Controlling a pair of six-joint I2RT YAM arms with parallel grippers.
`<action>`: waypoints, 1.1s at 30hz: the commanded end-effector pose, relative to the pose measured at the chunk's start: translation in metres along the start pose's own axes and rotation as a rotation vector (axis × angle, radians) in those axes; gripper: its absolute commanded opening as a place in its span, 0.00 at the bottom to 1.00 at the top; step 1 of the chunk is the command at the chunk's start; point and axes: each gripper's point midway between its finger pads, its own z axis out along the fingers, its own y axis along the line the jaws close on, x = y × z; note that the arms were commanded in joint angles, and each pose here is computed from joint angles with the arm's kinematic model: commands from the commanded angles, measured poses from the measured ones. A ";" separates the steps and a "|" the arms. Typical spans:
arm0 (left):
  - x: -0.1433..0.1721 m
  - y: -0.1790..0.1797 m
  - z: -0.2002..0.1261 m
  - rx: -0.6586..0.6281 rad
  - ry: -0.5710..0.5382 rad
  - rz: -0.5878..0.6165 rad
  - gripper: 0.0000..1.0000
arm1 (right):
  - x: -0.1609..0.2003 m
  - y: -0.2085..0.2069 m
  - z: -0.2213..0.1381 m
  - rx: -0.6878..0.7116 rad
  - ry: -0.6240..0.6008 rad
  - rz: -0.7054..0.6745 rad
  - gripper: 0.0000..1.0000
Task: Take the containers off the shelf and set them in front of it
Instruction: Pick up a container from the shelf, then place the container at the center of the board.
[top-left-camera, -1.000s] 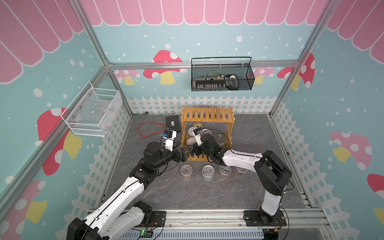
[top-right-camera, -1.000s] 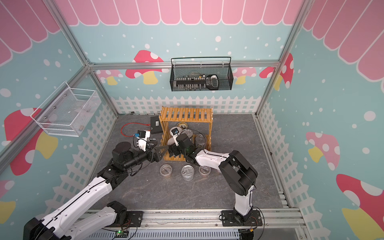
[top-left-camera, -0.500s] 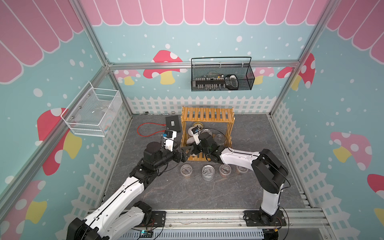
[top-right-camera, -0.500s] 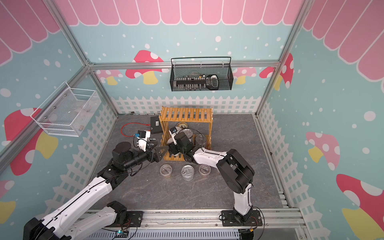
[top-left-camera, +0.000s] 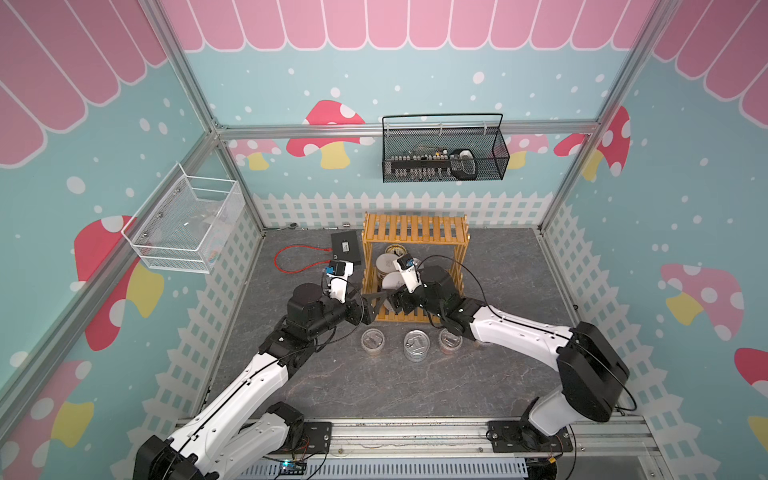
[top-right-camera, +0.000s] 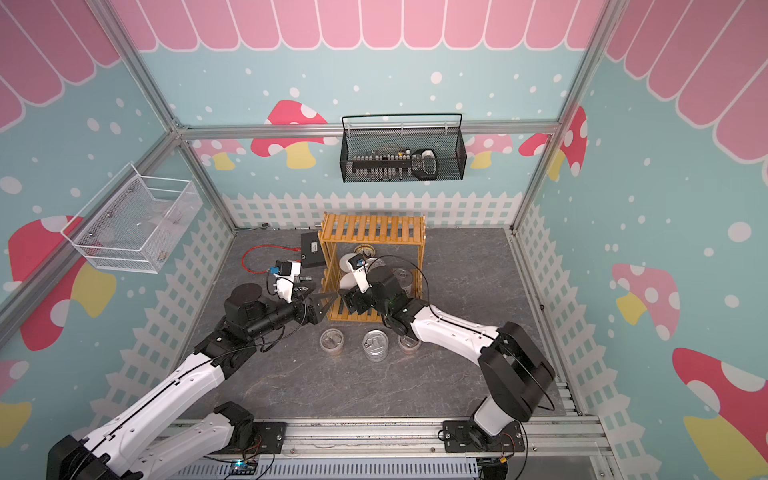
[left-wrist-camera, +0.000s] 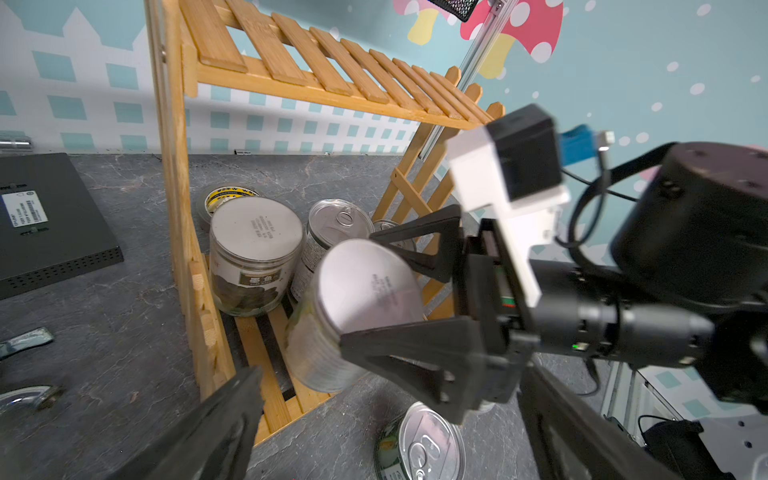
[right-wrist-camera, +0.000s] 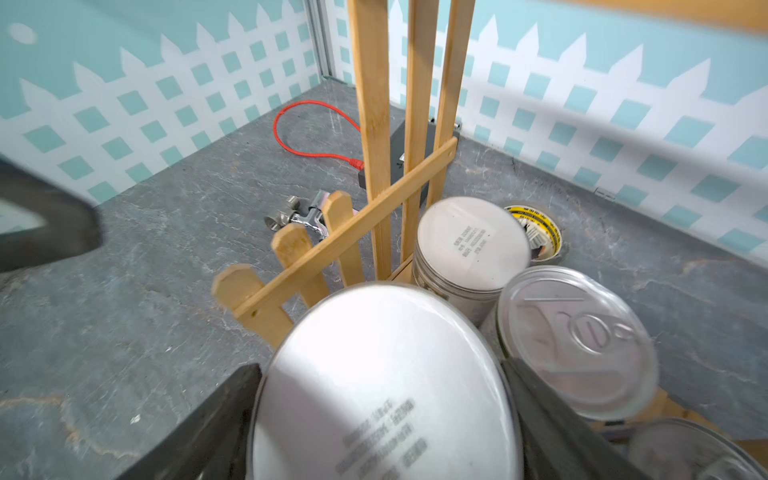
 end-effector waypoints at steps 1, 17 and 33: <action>-0.004 0.001 0.001 0.001 0.001 -0.002 0.99 | -0.006 0.021 -0.029 -0.091 -0.045 -0.082 0.68; -0.014 0.004 0.015 0.001 0.011 0.008 0.99 | 0.041 0.179 -0.108 -0.559 -0.070 -0.265 0.62; -0.014 0.021 0.014 -0.036 0.018 -0.012 0.99 | 0.103 0.206 -0.057 -0.637 0.098 -0.232 0.64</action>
